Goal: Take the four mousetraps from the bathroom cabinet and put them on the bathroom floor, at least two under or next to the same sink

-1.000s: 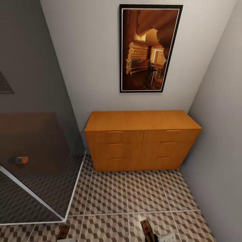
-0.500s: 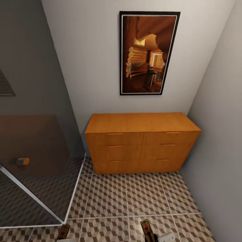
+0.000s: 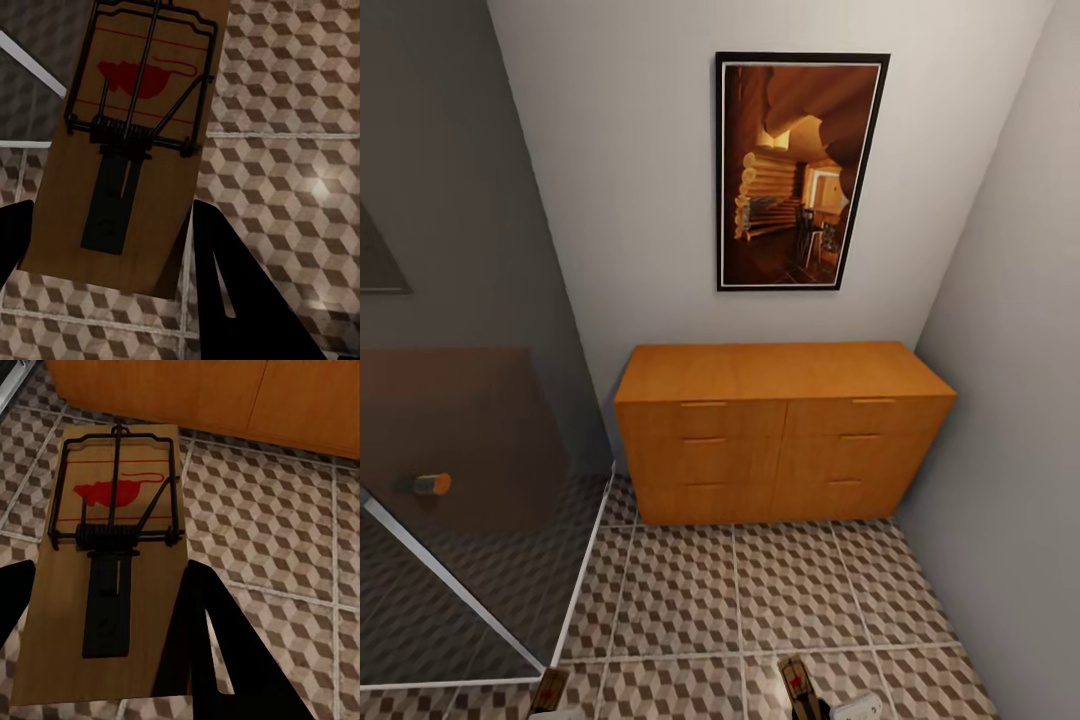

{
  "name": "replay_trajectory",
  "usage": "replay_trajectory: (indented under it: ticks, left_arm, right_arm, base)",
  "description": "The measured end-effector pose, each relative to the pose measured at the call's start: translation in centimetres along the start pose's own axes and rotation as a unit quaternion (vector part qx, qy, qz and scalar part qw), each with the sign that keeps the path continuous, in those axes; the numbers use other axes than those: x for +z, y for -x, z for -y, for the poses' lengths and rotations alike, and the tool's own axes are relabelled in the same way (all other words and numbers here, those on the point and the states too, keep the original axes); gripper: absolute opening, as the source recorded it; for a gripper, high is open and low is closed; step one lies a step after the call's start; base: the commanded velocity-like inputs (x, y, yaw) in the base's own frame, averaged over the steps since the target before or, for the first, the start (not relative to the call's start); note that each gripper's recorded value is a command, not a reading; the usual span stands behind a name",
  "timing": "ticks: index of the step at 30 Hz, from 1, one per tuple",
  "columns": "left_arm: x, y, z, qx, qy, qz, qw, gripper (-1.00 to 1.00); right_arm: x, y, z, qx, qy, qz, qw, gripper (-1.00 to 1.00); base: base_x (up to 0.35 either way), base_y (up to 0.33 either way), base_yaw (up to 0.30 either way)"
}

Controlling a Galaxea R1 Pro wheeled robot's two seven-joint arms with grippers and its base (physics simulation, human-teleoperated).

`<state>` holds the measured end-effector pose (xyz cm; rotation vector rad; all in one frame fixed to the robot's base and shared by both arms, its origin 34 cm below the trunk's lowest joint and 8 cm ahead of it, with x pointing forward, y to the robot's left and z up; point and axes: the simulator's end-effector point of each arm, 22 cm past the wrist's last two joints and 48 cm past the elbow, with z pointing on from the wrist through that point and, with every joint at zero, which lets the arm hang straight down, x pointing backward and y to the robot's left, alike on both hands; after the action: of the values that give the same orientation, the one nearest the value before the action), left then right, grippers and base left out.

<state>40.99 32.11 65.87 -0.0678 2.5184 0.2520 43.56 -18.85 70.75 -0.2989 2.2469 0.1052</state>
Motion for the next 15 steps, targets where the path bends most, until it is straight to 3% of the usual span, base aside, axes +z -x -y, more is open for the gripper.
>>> replay_trajectory:
  ticks: [10,12,15]
  left_arm:
    - [0.0,0.5,0.0,-0.001,0.0,0.005,1.0,-1.0]
    - [0.0,0.5,0.0,-0.001,0.0,0.005,1.0,-1.0]
    - [0.0,0.5,0.0,0.0,-0.001,0.006,1.0,-1.0]
  right_arm:
    - [-0.2,-0.3,0.5,-0.004,-0.003,-0.003,1.0,-1.0]
    - [-0.6,-1.3,1.9,-0.011,-0.011,-0.012,0.9998,-1.0]
    - [-1.3,-2.3,5.9,-0.024,-0.032,-0.021,0.999,-1.0]
  base:
    - [0.0,0.0,0.0]
    - [0.0,0.0,0.0]
    - [0.0,0.0,0.0]
